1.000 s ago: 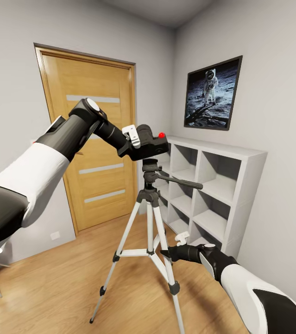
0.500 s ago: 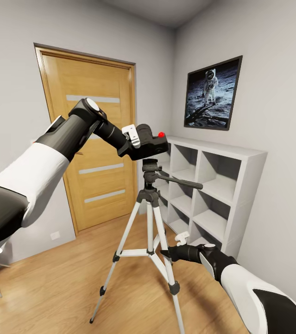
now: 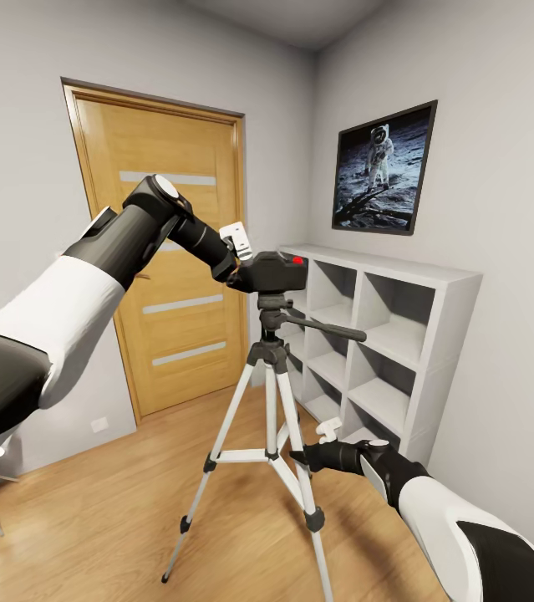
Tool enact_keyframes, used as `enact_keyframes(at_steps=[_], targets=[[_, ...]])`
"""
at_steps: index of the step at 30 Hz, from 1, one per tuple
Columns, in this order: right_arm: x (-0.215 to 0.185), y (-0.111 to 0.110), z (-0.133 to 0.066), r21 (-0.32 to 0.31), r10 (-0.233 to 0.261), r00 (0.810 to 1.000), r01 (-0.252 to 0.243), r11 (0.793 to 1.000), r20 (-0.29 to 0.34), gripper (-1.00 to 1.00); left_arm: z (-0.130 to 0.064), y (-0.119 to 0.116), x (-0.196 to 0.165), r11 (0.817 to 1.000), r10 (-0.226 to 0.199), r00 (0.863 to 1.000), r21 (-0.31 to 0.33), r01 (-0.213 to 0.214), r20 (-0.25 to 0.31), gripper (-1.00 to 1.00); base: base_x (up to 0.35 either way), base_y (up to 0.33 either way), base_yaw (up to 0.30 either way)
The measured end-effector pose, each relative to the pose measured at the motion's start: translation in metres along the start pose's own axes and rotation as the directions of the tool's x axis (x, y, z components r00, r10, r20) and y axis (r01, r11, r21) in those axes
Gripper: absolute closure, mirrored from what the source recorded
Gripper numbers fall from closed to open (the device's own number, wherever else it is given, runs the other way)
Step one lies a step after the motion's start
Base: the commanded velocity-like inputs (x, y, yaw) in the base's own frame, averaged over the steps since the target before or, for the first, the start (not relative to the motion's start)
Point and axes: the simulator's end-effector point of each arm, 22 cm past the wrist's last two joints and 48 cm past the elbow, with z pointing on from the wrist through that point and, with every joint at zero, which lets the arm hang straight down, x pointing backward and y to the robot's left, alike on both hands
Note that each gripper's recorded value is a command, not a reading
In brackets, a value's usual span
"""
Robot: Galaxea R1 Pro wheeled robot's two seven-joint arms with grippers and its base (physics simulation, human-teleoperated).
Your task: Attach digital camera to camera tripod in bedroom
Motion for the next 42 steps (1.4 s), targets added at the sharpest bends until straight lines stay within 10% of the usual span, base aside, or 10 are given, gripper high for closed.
enact_keyframes(at_steps=[32, 37, 42], targets=[[-0.001, 0.001, 0.000, -0.001, -0.001, 1.000, 0.001, 1.000, 0.001, 1.00, -0.008, 0.005, -0.002, 1.000, -0.026, 0.999, -0.005, 0.026, 0.036, -1.00, 0.000, 0.000, 0.000], [0.000, 0.000, 0.000, -0.001, 0.000, 1.000, 0.000, 1.000, 0.000, 1.00, -0.053, 0.035, -0.009, 0.993, -0.089, 0.980, -0.066, 0.102, 0.179, -1.00, 0.000, 0.000, 0.000], [0.000, -0.001, 0.000, 0.000, 0.001, 1.000, -0.001, 1.000, 0.001, 1.00, -0.126, 0.083, 0.021, 0.957, -0.175, 0.930, -0.164, 0.237, 0.324, -1.00, 0.000, 0.000, 0.000]])
